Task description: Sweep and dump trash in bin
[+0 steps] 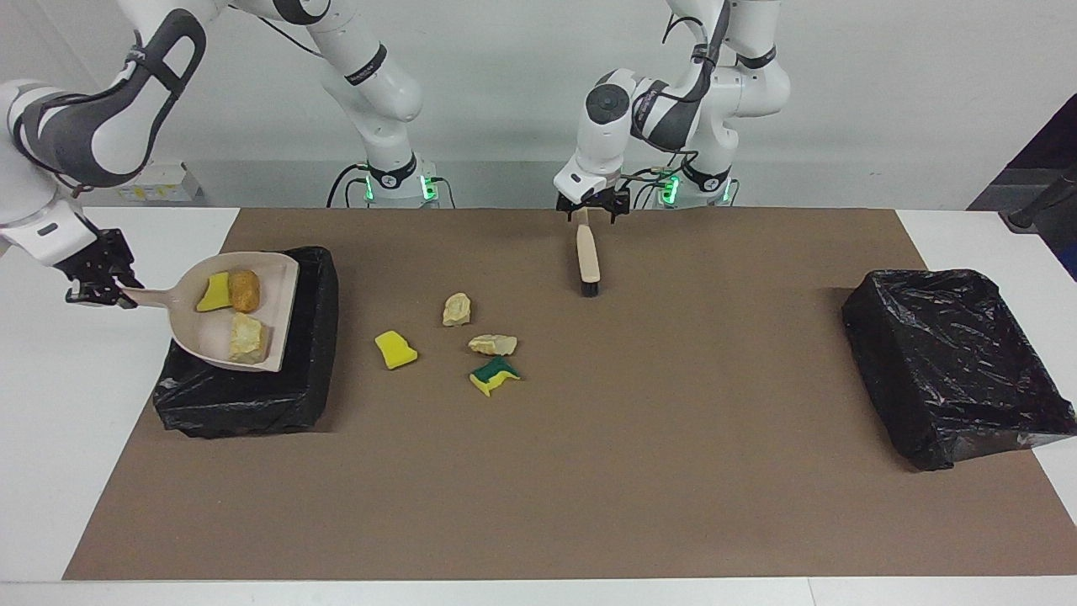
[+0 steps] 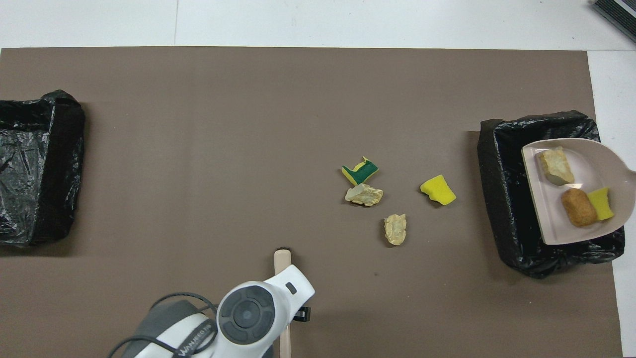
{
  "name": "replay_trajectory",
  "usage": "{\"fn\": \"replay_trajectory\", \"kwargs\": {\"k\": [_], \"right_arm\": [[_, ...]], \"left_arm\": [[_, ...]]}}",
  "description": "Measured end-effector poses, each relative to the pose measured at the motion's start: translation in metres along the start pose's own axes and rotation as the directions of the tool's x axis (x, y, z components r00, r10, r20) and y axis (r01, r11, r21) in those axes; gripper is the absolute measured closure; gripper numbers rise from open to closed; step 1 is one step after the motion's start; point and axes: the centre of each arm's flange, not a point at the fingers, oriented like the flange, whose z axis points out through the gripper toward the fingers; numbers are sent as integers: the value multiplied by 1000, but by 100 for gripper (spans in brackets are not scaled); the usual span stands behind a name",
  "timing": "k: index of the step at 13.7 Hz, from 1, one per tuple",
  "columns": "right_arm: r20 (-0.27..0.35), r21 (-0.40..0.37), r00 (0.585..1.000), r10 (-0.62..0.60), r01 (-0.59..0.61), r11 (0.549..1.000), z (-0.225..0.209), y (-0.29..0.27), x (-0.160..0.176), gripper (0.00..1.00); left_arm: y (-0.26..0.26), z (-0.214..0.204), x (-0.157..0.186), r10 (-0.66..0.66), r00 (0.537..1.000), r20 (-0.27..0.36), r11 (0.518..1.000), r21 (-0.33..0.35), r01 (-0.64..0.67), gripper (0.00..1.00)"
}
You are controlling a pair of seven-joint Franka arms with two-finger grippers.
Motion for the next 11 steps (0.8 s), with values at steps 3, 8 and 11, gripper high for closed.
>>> {"fn": "replay_trajectory", "kwargs": {"k": [3, 8, 11], "right_arm": [[212, 95, 976, -46, 26, 995, -8, 11, 14, 69], [467, 178, 870, -161, 85, 980, -37, 40, 65, 69], [570, 194, 802, -178, 80, 978, -64, 33, 60, 69]], "left_arm": [[-54, -67, 50, 45, 994, -95, 998, -31, -48, 0], [-163, -200, 95, 72, 981, -182, 997, 28, -68, 0], [-213, -278, 100, 92, 969, -231, 995, 69, -79, 0]]}}
